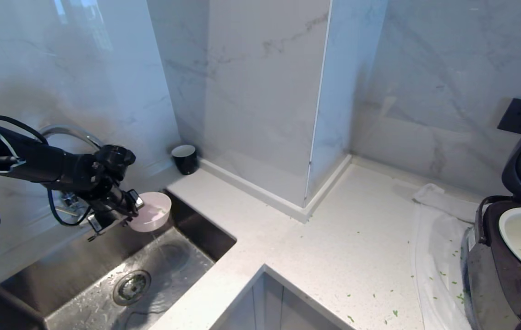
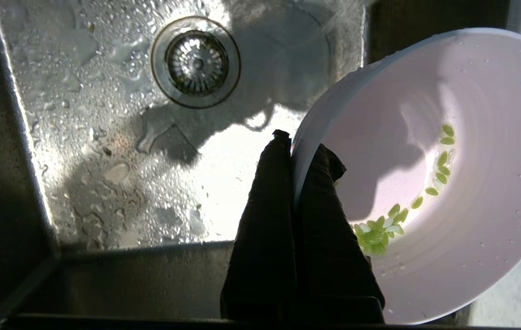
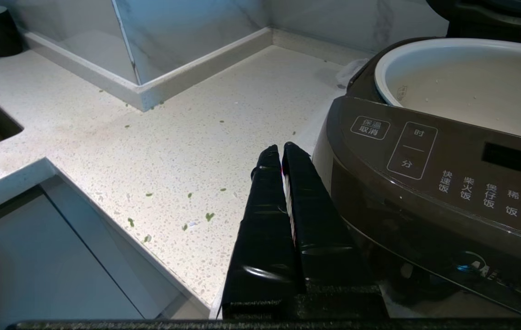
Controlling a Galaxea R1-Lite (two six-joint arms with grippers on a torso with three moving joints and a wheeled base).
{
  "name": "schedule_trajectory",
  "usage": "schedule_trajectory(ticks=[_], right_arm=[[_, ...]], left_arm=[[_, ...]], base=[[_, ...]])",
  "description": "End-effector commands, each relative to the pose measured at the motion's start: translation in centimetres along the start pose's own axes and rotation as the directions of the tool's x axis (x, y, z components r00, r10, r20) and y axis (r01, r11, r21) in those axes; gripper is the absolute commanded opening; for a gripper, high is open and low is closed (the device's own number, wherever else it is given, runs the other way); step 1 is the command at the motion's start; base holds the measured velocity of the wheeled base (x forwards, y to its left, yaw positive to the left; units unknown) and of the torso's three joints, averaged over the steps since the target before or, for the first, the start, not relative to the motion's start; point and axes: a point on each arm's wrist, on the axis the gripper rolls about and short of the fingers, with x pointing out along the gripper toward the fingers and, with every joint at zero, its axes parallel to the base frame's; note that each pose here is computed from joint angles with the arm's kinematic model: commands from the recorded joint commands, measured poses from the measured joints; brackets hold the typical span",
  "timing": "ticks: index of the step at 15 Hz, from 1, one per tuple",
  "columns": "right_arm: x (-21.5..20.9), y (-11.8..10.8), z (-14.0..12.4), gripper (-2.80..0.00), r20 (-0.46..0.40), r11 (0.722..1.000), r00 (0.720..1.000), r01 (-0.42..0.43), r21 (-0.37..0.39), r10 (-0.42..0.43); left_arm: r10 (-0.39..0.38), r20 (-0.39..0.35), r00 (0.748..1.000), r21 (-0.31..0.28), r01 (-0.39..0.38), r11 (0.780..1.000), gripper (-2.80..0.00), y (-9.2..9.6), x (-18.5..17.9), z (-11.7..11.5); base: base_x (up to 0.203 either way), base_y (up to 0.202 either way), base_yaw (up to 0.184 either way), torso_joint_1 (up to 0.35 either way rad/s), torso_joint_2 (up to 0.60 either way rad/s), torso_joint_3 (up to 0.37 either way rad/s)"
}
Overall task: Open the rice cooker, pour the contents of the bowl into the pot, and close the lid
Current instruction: Fill a bowl with water from the tap
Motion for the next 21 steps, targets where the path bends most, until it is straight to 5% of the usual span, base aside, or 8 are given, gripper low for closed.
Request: schedule_trajectory(ticks=[1,9,21], right_arm=[[0.0,0.0,0.0,-2.80,0.000,1.000,1.000,0.000,-0.001,0.000],[0.0,0.0,0.0,-2.80,0.000,1.000,1.000,-0.002,0.000,0.002],[0.0,0.0,0.0,-2.80,0.000,1.000,1.000,-0.001,0.000,0.001]], left_arm=[[0.020,0.003,1.000,-0.027,-0.020,0.999,-2.80,0.9,0.7,0.8],[0.036,0.073,0.997,-0.121,-0.027,0.992,-2.80,0.3,3.4,3.6],[0.032,0.078,0.996,-0.136,-0.022,0.990,-2.80,0.2,3.0,3.6]], base=[[0.000,0.000,0.000,0.000,0.00,0.000],[0.000,0.000,0.000,0.000,0.00,0.000],[0.000,0.000,0.000,0.000,0.00,0.000]])
